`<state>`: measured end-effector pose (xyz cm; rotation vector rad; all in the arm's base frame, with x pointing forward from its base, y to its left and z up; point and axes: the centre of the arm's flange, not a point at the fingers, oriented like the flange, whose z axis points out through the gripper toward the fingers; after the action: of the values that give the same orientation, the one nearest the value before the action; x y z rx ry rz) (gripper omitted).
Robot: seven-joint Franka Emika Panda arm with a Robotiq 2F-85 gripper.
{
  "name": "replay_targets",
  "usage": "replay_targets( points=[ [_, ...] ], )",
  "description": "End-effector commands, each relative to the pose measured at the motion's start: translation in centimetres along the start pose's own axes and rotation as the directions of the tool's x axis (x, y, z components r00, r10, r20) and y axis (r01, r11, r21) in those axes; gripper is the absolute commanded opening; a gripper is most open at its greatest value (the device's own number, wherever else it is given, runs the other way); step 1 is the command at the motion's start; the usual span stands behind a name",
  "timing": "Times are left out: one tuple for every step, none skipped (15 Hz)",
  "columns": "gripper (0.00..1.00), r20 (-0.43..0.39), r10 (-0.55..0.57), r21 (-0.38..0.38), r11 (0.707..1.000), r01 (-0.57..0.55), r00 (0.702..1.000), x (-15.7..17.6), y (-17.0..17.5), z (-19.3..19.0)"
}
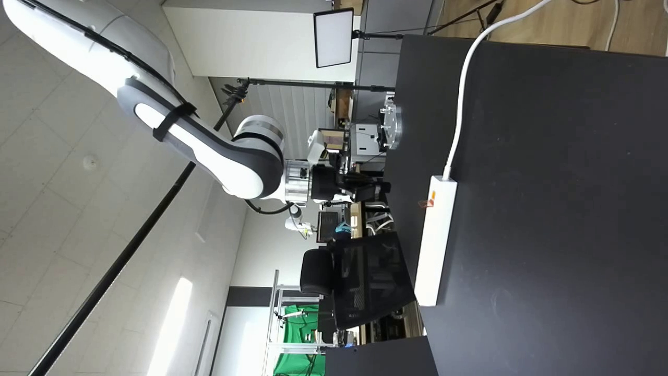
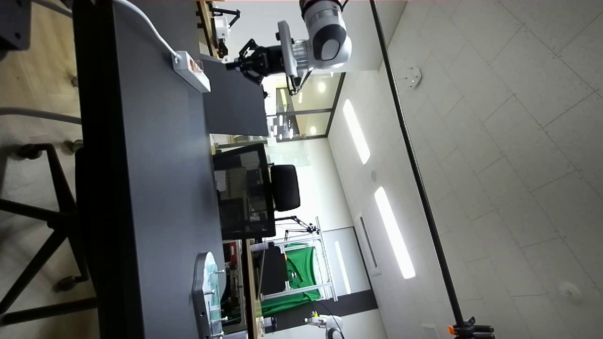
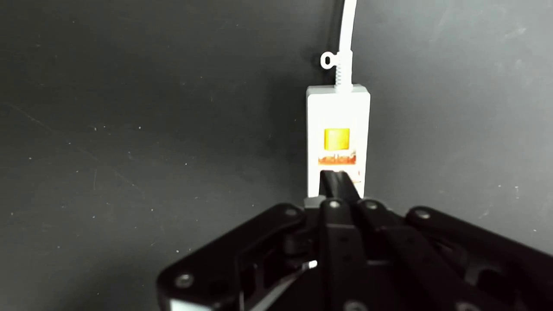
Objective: Turn on the adapter
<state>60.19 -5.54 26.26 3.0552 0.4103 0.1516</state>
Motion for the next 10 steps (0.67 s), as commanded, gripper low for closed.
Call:
replay_targets(
  points=[
    [0.00,0.016,0.033,0.011,0.999,-0.033,0.999,0.6,-0.2,1.4],
    [0.00,0.024,0.036,0.012,0.999,-0.036,0.999,0.5,-0.4,1.9],
    [0.00,0.031,0.039,0.015,0.999,-0.039,0.999,0.4,-0.6,2.4],
    [0.00,0.040,0.042,0.013,0.999,-0.043,0.998,0.3,-0.7,2.9],
    [0.00,0.046,0.045,0.015,0.999,-0.046,0.998,0.2,-0.8,3.5],
    [0.00,0.049,0.049,0.014,0.999,-0.050,0.998,0.1,-0.9,4.0],
    [0.00,0.050,0.050,0.017,0.999,-0.050,0.998,0.1,-1.0,4.6],
    [0.00,0.055,0.052,0.017,0.998,-0.053,0.997,0.1,-1.0,5.1],
    [0.00,0.055,0.054,0.015,0.998,-0.055,0.997,0.1,-1.1,5.5],
    [0.00,0.056,0.057,0.012,0.998,-0.058,0.997,0.1,-1.2,5.9]
  ],
)
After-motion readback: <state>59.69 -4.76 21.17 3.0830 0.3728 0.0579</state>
